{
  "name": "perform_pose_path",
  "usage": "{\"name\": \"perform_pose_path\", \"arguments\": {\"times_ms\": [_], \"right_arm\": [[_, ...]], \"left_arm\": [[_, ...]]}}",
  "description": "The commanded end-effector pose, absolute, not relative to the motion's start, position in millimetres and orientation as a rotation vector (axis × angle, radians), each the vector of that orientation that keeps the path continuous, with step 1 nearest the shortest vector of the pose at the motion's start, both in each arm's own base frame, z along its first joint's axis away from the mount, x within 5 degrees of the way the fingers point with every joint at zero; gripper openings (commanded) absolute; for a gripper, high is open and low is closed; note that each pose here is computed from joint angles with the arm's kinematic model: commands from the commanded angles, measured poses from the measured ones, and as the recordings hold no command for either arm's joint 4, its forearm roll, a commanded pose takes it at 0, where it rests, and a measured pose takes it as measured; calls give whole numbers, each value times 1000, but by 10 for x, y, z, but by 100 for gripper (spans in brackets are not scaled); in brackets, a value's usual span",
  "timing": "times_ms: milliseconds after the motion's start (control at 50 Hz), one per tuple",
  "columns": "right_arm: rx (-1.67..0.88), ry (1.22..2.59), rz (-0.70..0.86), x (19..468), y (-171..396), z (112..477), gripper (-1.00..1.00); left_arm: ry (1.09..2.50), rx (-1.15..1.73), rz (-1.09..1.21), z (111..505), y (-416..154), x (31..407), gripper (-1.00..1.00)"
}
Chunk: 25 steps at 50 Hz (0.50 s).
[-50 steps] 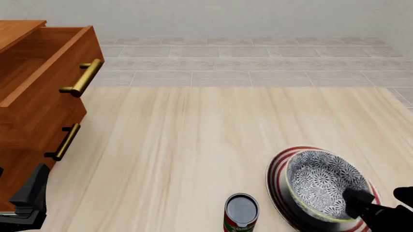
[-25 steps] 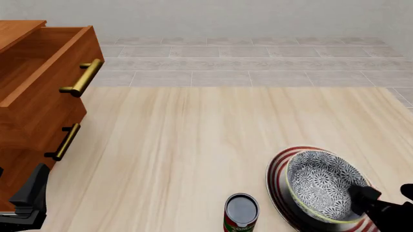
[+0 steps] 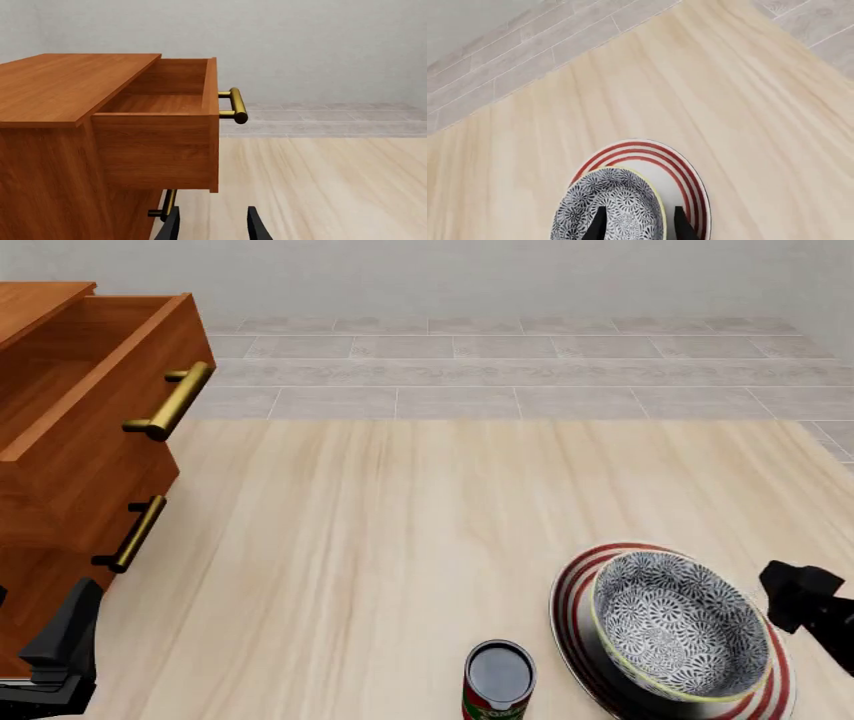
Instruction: Put the bowl on the plate.
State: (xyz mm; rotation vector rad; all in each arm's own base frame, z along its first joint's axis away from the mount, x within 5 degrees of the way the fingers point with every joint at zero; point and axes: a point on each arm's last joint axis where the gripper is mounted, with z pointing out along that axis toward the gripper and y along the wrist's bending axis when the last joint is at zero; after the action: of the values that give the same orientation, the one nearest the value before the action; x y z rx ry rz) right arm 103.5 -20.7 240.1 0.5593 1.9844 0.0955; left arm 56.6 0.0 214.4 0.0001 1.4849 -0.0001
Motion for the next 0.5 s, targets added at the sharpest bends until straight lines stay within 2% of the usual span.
{"name": "perform_pose_path", "arguments": {"times_ms": [20, 240, 500], "right_arm": [[490, 1928, 94, 1009, -179, 2836, 100], [412, 1877, 114, 979, -130, 3192, 100], [356, 1854, 111, 975, -106, 3390, 100]], "left_arm": [[1485, 0, 0, 2144, 0, 566, 100], [1485, 0, 0, 2144, 0, 566, 100], [1485, 0, 0, 2144, 0, 566, 100]]}}
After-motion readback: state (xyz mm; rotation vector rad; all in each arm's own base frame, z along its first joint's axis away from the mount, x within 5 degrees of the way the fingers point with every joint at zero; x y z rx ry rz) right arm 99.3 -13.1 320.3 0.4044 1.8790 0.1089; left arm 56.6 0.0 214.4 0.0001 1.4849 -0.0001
